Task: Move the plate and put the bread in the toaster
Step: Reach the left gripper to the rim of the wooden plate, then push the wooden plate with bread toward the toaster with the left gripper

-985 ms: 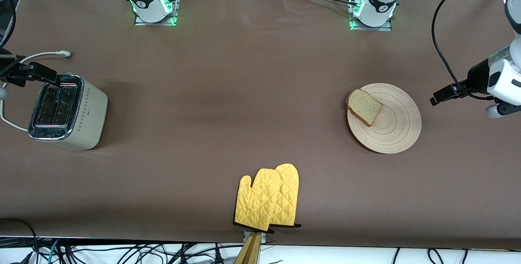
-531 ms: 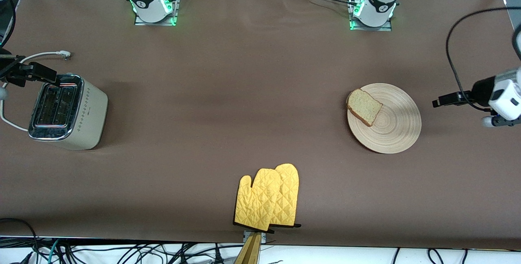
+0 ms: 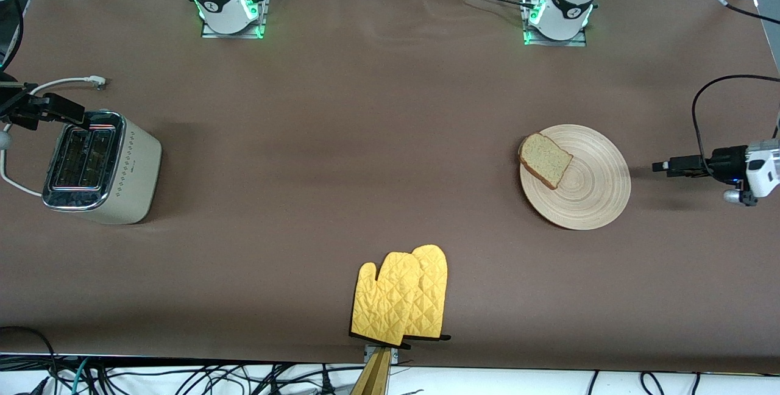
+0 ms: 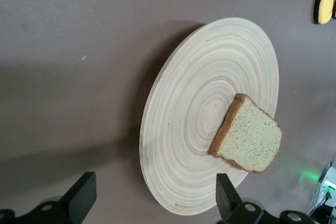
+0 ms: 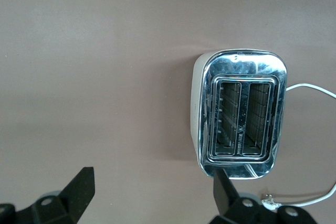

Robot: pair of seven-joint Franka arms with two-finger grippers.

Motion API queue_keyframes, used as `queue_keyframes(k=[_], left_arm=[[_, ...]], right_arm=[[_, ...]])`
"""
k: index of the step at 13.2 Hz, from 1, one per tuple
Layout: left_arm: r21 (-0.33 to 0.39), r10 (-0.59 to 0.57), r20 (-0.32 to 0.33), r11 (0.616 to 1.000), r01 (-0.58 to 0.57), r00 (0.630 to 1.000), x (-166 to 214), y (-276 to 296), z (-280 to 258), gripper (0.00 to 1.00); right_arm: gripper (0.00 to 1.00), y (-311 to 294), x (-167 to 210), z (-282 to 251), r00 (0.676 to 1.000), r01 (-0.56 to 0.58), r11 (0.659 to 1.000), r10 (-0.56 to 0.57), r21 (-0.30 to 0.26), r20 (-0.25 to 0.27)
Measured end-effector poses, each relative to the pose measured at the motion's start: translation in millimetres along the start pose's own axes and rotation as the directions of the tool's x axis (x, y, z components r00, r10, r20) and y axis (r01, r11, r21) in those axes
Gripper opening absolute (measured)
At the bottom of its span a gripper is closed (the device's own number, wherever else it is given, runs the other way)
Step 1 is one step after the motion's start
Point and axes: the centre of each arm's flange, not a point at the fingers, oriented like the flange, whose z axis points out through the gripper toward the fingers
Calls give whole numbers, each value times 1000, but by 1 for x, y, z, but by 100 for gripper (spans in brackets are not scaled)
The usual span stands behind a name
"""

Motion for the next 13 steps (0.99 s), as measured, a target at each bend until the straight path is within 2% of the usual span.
queue_keyframes(k=[3,6,11,13], left_arm=[[-50,31,44,998,-29,999,2,-15,30,100],[-129,72,41,990,-66,997,2,-33,60,100],[-242,68,69,969,-49,995,1,-37,93,100],[-275,60,69,961,-39,996,2,-39,105,96]], right_arm=[[100,0,0,0,1000,0,1000,0,0,0],[100,0,0,0,1000,0,1000,0,0,0],[100,0,0,0,1000,0,1000,0,0,0],[100,0,0,0,1000,0,1000,0,0,0]])
